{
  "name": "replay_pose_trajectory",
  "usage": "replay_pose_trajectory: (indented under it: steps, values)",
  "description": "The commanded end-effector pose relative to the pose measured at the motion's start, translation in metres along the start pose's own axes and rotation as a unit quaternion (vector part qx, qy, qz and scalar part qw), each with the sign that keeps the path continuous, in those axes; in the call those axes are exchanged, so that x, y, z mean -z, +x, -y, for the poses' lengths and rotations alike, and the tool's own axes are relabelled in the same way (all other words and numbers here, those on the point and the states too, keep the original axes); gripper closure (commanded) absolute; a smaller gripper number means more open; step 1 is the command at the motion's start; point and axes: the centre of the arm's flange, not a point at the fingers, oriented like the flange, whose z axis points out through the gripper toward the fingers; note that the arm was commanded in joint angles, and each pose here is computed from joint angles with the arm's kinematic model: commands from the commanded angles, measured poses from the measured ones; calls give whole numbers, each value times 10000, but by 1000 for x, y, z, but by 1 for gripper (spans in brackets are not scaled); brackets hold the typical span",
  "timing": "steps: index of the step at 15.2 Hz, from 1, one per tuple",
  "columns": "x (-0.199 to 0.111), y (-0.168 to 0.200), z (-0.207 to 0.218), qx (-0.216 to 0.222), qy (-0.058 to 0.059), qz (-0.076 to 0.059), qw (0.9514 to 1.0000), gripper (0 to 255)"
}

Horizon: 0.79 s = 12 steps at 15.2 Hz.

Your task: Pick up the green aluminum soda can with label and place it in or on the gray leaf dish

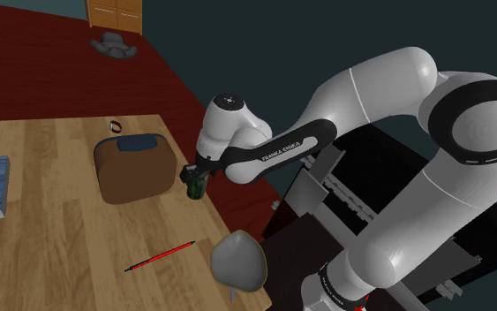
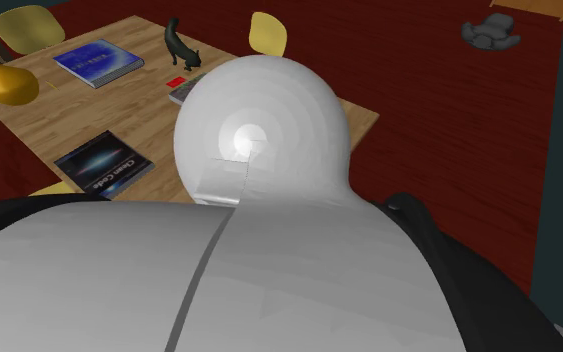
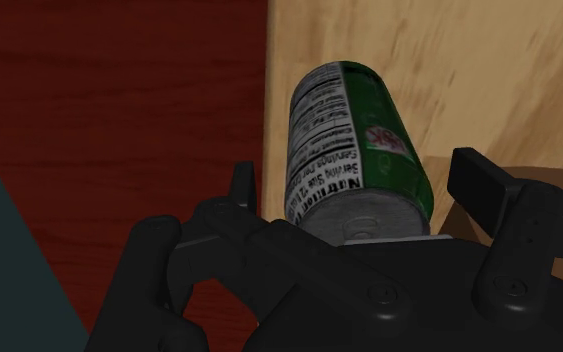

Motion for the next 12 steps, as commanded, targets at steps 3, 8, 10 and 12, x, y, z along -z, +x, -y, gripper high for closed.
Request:
replay_pose_trajectory:
  steps: [3,8,10,12]
  values:
    - [0,0,0,0,0,0,10000,0]
    - [0,0,0,0,0,0,10000,255]
    - [0,0,0,0,0,0,10000,255]
    - [0,0,0,0,0,0,10000,255]
